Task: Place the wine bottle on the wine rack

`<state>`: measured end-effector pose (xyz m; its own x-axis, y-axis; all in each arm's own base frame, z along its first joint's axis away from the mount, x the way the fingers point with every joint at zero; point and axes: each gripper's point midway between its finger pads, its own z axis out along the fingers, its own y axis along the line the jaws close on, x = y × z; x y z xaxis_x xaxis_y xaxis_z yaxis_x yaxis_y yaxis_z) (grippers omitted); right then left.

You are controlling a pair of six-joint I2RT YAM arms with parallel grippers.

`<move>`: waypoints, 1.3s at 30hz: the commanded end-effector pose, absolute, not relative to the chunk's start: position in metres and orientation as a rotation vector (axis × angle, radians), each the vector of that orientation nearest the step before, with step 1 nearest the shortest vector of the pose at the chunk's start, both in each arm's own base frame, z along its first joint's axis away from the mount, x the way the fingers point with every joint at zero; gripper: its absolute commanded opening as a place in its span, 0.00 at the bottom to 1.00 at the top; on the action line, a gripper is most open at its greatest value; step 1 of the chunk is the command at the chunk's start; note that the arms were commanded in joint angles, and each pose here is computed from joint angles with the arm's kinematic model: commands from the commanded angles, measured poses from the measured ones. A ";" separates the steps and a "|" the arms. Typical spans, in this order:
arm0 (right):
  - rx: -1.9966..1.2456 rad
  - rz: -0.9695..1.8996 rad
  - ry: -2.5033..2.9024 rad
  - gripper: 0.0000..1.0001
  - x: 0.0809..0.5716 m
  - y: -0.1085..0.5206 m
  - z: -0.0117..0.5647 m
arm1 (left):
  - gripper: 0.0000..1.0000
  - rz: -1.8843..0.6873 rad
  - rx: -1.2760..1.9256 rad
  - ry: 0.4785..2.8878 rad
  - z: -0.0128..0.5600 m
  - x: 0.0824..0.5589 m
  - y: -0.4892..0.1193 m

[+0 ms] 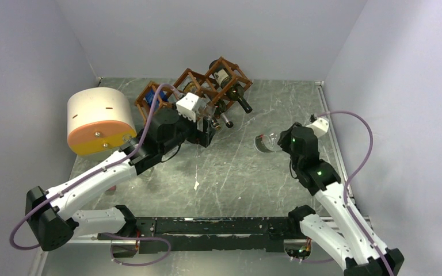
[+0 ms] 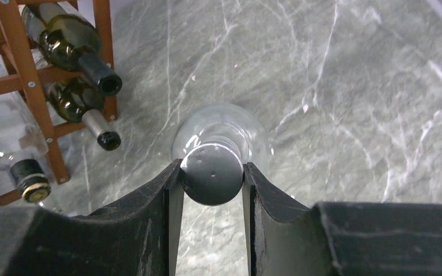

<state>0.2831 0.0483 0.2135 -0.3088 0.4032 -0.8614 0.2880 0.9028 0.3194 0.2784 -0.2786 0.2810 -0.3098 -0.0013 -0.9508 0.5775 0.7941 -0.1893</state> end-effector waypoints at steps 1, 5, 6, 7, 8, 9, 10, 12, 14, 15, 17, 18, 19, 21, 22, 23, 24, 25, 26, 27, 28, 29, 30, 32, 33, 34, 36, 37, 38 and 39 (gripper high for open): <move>0.578 0.229 2.141 0.08 0.241 0.064 0.151 | 0.93 -0.676 0.451 1.779 0.292 0.283 -0.293; 0.549 0.272 2.237 0.05 0.230 0.075 0.132 | 0.92 -0.688 0.455 1.789 0.290 0.284 -0.297; 0.539 0.282 2.256 0.04 0.228 0.077 0.127 | 0.92 -0.690 0.457 1.792 0.289 0.283 -0.297; 0.532 0.285 2.261 0.03 0.227 0.077 0.126 | 0.92 -0.686 0.452 1.794 0.289 0.284 -0.296; 0.532 0.284 2.258 0.02 0.226 0.077 0.125 | 0.92 -0.686 0.451 1.793 0.289 0.284 -0.296; 0.530 0.282 2.248 0.01 0.226 0.076 0.126 | 0.92 -0.686 0.450 1.792 0.289 0.283 -0.295; 0.517 0.288 2.244 0.00 0.227 0.077 0.127 | 0.92 -0.689 0.449 1.789 0.290 0.282 -0.295; 0.488 0.301 2.262 0.00 0.226 0.080 0.124 | 0.92 -0.694 0.450 1.786 0.291 0.282 -0.295; 0.449 0.295 2.305 0.00 0.226 0.084 0.117 | 0.92 -0.694 0.450 1.787 0.291 0.282 -0.295; 0.416 0.293 2.319 0.00 0.226 0.086 0.115 | 0.92 -0.694 0.450 1.788 0.291 0.281 -0.295; 0.365 0.296 2.347 0.00 0.228 0.090 0.108 | 0.92 -0.689 0.448 1.790 0.289 0.282 -0.294; 0.334 0.313 2.364 0.00 0.229 0.095 0.104 | 0.92 -0.687 0.448 1.790 0.289 0.282 -0.294; 0.319 0.325 2.386 0.00 0.229 0.099 0.099 | 0.92 -0.688 0.447 1.790 0.289 0.282 -0.294; 0.295 0.331 2.435 0.00 0.230 0.105 0.090 | 0.92 -0.686 0.447 1.794 0.288 0.281 -0.293; 0.287 0.324 2.452 0.00 0.231 0.106 0.086 | 0.92 -0.683 0.446 1.794 0.288 0.282 -0.292; 0.288 0.312 2.462 0.00 0.232 0.106 0.082 | 0.92 -0.681 0.444 1.792 0.289 0.281 -0.292; 0.285 0.295 2.467 0.00 0.233 0.104 0.079 | 0.92 -0.678 0.443 1.793 0.289 0.281 -0.291; 0.283 0.283 2.465 0.00 0.235 0.103 0.078 | 0.92 -0.674 0.442 1.794 0.288 0.281 -0.290; 0.283 0.269 2.469 0.00 0.235 0.102 0.075 | 0.92 -0.672 0.441 1.792 0.289 0.281 -0.289; 0.278 0.263 2.471 0.00 0.237 0.102 0.073 | 0.92 -0.671 0.442 1.791 0.289 0.281 -0.289; 0.274 0.252 2.476 0.00 0.238 0.102 0.071 | 0.92 -0.672 0.445 1.790 0.289 0.280 -0.289; 0.274 0.237 2.483 0.00 0.238 0.100 0.068 | 0.92 -0.671 0.446 1.789 0.289 0.281 -0.289; 0.274 0.231 2.486 0.01 0.240 0.100 0.066 | 0.92 -0.672 0.450 1.790 0.289 0.280 -0.289; 0.268 0.224 2.496 0.07 0.240 0.101 0.062 | 0.92 -0.668 0.452 1.793 0.288 0.281 -0.290; 0.264 0.217 2.501 0.11 0.240 0.101 0.059 | 0.92 -0.666 0.452 1.796 0.287 0.281 -0.290; 0.263 0.207 2.507 0.13 0.240 0.100 0.057 | 0.92 -0.663 0.451 1.799 0.287 0.282 -0.289; 0.261 0.182 2.520 0.17 0.240 0.097 0.053 | 0.92 -0.655 0.446 1.801 0.285 0.283 -0.288; 0.264 0.171 2.524 0.18 0.240 0.096 0.052 | 0.92 -0.655 0.446 1.798 0.285 0.283 -0.288; 0.265 0.164 2.529 0.19 0.239 0.095 0.050 | 0.92 -0.655 0.447 1.798 0.285 0.282 -0.288; 0.267 0.155 2.536 0.20 0.238 0.095 0.047 | 0.92 -0.655 0.445 1.797 0.285 0.283 -0.288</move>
